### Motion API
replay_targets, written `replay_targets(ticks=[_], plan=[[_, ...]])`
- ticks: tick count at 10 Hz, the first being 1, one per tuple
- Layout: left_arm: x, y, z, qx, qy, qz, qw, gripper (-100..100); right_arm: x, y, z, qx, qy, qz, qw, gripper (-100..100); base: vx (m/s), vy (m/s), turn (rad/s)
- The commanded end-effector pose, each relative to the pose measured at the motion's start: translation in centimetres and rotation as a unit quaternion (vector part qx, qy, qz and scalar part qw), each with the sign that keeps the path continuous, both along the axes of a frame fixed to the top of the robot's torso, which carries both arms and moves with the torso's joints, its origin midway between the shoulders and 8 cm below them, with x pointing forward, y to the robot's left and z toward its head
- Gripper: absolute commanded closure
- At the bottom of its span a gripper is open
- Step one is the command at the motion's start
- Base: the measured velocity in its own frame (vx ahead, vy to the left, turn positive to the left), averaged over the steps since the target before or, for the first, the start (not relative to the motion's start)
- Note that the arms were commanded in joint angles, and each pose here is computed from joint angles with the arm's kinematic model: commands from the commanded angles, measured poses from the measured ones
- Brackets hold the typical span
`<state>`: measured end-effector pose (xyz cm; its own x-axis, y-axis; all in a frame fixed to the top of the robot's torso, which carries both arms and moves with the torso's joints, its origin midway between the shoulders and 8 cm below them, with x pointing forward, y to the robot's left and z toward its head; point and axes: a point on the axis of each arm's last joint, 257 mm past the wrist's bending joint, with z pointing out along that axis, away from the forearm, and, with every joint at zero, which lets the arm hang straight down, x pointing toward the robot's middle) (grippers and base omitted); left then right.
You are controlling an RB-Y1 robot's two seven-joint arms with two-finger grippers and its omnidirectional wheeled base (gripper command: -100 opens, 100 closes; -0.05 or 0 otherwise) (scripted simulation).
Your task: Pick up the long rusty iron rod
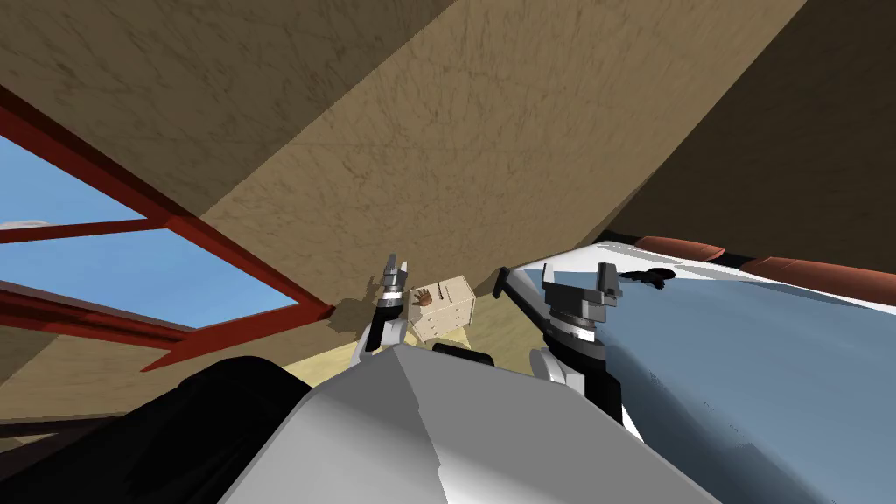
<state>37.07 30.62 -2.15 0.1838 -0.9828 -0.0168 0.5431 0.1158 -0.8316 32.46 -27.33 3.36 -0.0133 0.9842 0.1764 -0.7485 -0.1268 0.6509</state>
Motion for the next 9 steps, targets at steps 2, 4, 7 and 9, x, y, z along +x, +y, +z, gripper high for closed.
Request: replay_targets(ticks=[2, 4, 7, 9], plan=[[0.6, 1.9, -2.7, -0.011, 0.035, 0.002, 0.9993, -100, 0.0, 0.0, 0.0, 0.0, 0.0, 0.0, 1.0, 0, 0.045, -0.104, -0.125], [1.0, 4.2, -5.5, -0.028, 0.07, 0.009, 0.9971, -100, 0.0, 0.0, 0.0, 0.0, 0.0, 0.0, 1.0, 0, 0.079, -0.149, -0.146], [1.0, 7.3, -9.1, -0.054, 0.112, 0.022, 0.992, -100, 0.0, 0.0, 0.0, 0.0, 0.0, 0.0, 1.0, 0, 0.067, -0.129, -0.136], [0.9, 9.2, -11.2, -0.071, 0.135, 0.032, 0.9878, -100, 0.0, 0.0, 0.0, 0.0, 0.0, 0.0, 1.0, 0, 0.038, -0.074, -0.106]])
